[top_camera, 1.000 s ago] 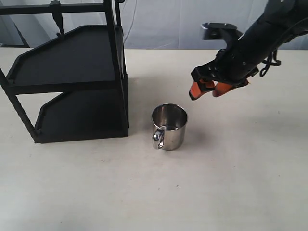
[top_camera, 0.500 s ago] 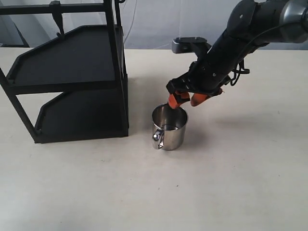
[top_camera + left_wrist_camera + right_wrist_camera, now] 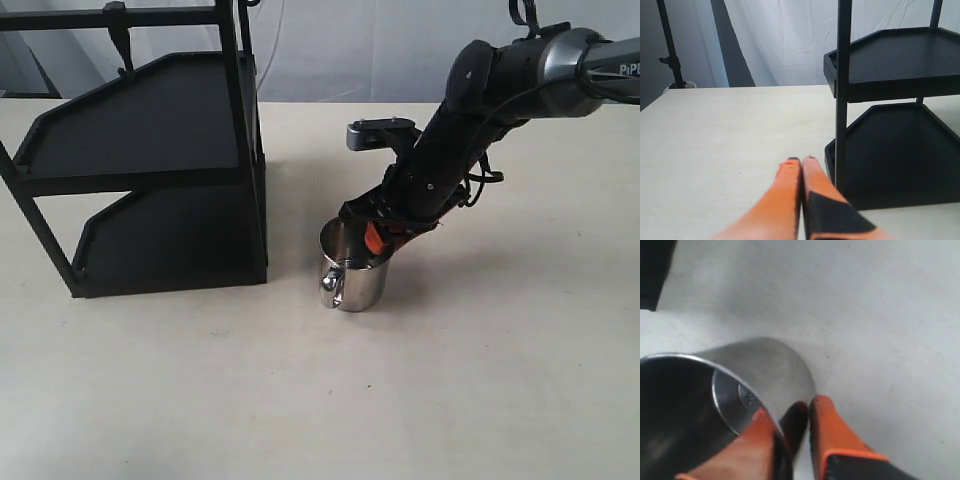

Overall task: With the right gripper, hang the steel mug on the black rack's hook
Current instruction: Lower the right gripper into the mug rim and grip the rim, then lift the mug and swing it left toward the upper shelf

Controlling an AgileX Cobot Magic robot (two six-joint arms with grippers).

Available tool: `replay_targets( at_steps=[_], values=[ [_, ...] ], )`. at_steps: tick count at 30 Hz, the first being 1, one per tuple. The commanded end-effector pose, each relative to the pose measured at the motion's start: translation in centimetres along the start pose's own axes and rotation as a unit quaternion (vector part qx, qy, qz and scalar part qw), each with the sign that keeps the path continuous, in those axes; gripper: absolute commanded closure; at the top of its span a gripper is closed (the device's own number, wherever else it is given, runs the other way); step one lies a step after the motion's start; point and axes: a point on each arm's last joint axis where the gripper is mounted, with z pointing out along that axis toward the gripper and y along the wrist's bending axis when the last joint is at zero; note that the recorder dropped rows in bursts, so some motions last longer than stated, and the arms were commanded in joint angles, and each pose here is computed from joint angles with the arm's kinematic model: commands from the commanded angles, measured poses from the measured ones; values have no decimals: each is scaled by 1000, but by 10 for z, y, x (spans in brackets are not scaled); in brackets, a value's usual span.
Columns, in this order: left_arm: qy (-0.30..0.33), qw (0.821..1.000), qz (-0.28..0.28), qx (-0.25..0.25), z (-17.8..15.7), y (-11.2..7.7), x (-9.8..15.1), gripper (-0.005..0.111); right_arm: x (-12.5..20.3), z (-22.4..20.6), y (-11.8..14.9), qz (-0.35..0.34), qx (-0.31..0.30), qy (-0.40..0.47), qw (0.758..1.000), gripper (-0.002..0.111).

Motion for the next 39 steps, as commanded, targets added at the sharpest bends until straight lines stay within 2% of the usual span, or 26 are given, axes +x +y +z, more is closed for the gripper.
replay_targets(
  at_steps=[1, 6, 12, 16, 19, 22, 24, 26, 27, 28, 29, 30, 31, 34, 36, 39],
  values=[
    [-5, 1000, -1, 1, -1, 0, -1, 105, 0, -6, 4, 0, -6, 0, 1000, 109],
    [-5, 1000, -1, 1, -1, 0, -1, 105, 6, -12, 12, 8, -38, 33, 999, 109],
    [-5, 1000, -1, 1, -1, 0, -1, 105, 18, -18, 33, 46, -151, 108, 982, 109],
    [-5, 1000, -1, 1, -1, 0, -1, 105, 14, -19, 44, 81, -209, 89, 970, 109],
    [-5, 1000, -1, 1, -1, 0, -1, 105, 17, -15, 55, 138, -258, 90, 952, 109],
    [-5, 1000, -1, 1, -1, 0, -1, 105, 34, -5, 74, 201, -306, 114, 924, 109],
    [-5, 1000, -1, 1, -1, 0, -1, 105, 59, 2, 95, 228, -328, 147, 905, 109],
    [-5, 1000, -1, 1, -1, 0, -1, 105, 85, 1, 116, 277, -363, 168, 874, 109],
    [-5, 1000, -1, 1, -1, 0, -1, 105, 91, -6, 127, 319, -405, 155, 843, 109],
    [-5, 1000, -1, 1, -1, 0, -1, 105, 92, -9, 132, 341, -426, 147, 825, 109],
    [-5, 1000, -1, 1, -1, 0, -1, 105, 92, -18, 138, 370, -458, 130, 798, 109],
    [-5, 1000, -1, 1, -1, 0, -1, 105, 90, -22, 143, 377, -471, 119, 789, 109],
    [-5, 1000, -1, 1, -1, 0, -1, 105, 87, -28, 150, 385, -480, 98, 782, 109],
    [-5, 1000, -1, 1, -1, 0, -1, 105, 81, -33, 157, 418, -430, 37, 799, 109],
    [-5, 1000, -1, 1, -1, 0, -1, 105, 80, -39, 161, 458, -405, 11, 791, 109],
    [-5, 1000, -1, 1, -1, 0, -1, 105, 79, -46, 161, 463, -395, -16, 793, 109]
  ],
)
